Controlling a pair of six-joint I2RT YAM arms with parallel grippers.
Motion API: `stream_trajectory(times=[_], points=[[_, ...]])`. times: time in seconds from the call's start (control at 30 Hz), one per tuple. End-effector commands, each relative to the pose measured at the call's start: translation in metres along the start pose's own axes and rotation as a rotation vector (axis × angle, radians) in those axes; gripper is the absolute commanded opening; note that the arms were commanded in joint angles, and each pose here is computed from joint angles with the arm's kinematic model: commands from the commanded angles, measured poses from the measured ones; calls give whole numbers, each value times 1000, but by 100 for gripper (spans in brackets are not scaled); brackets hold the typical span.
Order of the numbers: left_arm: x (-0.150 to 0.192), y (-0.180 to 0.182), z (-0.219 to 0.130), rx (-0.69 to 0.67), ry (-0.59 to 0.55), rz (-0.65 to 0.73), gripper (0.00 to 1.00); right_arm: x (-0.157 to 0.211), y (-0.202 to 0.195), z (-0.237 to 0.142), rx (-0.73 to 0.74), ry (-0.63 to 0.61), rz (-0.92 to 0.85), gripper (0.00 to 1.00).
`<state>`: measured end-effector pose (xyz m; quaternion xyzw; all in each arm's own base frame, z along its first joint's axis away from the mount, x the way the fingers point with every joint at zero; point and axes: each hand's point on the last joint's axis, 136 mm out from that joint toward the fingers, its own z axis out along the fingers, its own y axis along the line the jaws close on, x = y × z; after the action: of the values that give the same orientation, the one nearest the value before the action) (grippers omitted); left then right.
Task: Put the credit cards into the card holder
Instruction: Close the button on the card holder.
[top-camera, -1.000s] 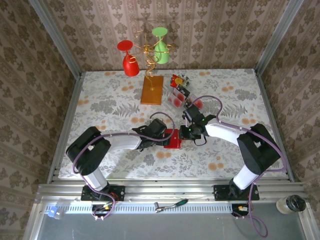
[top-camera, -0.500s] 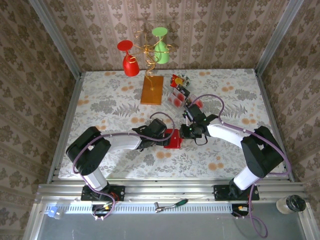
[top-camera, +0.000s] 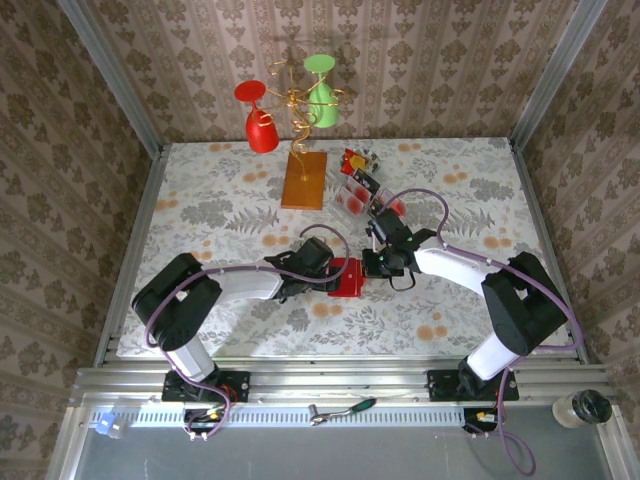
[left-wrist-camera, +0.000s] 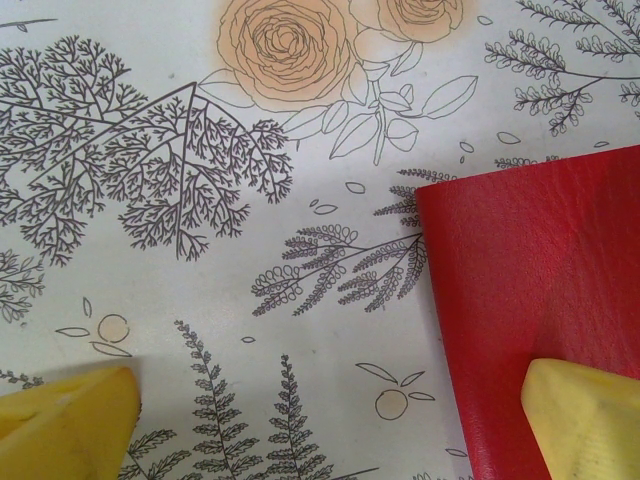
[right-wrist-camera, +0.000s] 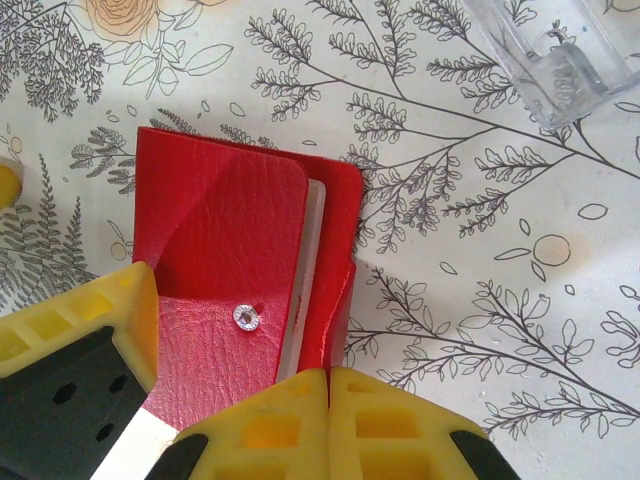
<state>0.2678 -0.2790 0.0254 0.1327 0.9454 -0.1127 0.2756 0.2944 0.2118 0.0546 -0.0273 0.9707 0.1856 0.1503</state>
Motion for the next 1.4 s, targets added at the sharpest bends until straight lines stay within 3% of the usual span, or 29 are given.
stream_trajectory(times=[0.0, 0.37, 1.37], points=[[28, 4, 4, -10, 83, 21, 100, -3, 7, -2, -37, -2, 3, 0], [29, 3, 5, -6, 84, 22, 100, -7, 30, 18, -172, 23, 56, 0], [30, 2, 5, -5, 85, 22, 100, 12, 32, 42, -179, 78, 75, 0]])
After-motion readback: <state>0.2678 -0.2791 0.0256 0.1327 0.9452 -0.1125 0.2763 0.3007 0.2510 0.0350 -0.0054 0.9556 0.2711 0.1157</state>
